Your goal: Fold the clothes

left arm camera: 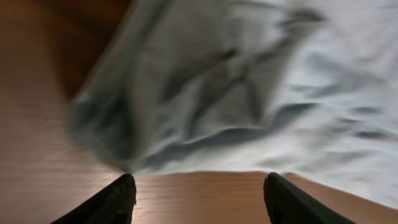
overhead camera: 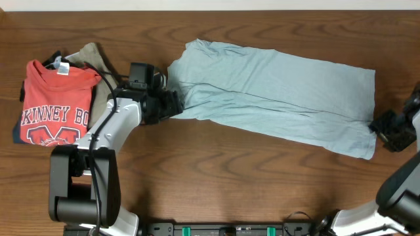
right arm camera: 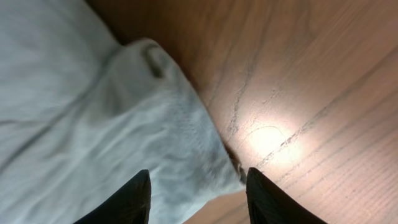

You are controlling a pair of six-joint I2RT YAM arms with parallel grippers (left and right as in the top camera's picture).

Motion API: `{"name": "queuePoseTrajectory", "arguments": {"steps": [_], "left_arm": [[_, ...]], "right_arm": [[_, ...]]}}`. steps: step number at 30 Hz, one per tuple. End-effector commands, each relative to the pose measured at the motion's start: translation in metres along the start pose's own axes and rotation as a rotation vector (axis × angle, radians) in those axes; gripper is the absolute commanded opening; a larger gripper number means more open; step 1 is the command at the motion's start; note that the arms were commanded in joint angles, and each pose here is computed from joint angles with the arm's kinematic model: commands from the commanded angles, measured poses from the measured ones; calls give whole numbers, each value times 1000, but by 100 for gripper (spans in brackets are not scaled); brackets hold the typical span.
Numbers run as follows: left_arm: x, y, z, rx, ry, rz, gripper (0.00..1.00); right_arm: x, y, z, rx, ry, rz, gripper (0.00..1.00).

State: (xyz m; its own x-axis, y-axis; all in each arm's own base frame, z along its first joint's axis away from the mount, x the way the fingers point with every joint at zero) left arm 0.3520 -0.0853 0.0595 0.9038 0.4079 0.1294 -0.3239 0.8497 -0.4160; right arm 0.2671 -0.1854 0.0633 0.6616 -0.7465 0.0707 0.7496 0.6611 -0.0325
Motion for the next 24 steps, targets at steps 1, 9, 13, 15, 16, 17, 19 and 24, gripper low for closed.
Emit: {"name": "queuePoseTrajectory", "arguments": {"steps": [1, 9, 13, 15, 16, 17, 19, 24], "left_arm": [[9, 23, 1, 133, -59, 8, 72], [14, 30, -11, 166, -74, 8, 74], [17, 34, -26, 171, -66, 10, 74], [17, 37, -32, 175, -60, 11, 72], [16, 38, -35, 178, -56, 12, 70], [15, 39, -37, 182, -50, 14, 64], [13, 42, -39, 190, -37, 17, 42], [-3, 54, -36, 245, 30, 38, 6]], "right_arm": [[-12, -2, -21, -47, 68, 18, 49], [-23, -3, -49, -70, 155, 23, 51], [-24, -3, -53, -73, 168, 24, 47], [-24, -3, -53, -73, 168, 24, 39], [-24, -3, -53, -73, 168, 24, 34], [-24, -3, -53, -73, 167, 24, 29], [-24, -3, -53, -74, 164, 24, 22], [-20, -2, -53, -69, 149, 39, 7]]}}
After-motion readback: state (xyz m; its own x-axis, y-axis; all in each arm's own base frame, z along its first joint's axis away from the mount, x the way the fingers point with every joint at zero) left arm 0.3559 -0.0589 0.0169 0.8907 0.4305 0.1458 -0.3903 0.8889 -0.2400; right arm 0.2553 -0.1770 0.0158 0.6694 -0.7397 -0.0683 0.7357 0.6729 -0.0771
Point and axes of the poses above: each gripper's point midway between its finger pads, its own z axis back along the fingers, its own y axis along the line the jaws close on, x = y × z, the point moved 2 cm from there along z, back along the fingers, and after that the axes turned 8 degrees about z, right-handed, at the moved point
